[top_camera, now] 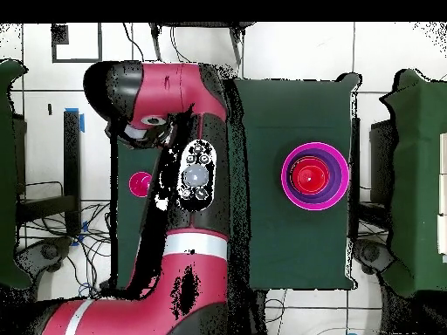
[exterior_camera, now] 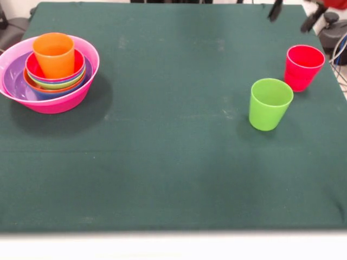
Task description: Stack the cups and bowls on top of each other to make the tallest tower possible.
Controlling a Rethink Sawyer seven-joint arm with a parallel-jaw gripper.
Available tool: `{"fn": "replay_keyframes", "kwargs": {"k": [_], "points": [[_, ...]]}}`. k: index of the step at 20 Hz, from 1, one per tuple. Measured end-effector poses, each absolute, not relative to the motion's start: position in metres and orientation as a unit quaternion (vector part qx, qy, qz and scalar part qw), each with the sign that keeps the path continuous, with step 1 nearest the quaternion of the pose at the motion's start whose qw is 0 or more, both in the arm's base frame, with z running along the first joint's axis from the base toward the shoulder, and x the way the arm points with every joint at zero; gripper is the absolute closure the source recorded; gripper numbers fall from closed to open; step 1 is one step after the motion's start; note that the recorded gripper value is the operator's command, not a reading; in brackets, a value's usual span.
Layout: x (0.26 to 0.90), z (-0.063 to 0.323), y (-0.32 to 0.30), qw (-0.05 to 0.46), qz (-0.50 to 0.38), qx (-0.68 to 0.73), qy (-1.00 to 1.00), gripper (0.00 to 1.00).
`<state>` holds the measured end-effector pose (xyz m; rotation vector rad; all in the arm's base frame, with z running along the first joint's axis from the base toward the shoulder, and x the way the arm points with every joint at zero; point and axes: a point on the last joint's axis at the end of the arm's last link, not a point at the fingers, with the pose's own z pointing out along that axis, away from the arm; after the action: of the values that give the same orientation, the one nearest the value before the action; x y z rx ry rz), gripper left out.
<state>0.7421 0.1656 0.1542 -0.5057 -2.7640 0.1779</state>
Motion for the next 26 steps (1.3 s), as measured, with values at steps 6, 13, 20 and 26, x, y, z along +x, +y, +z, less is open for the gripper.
{"fn": "replay_keyframes", "kwargs": {"k": [6,13,20,26], "points": [[0.752,0.194,0.144,0.145,0.054,-0.193,-0.969,0.00],[0.777,0.208,0.121,0.080,0.019,-0.218,-0.972,0.00],[0.797,0.200,0.106,0.008,0.002,-0.231,-0.973,0.00],[0.800,0.196,0.109,-0.003,-0.005,-0.232,-0.973,0.00]]}}
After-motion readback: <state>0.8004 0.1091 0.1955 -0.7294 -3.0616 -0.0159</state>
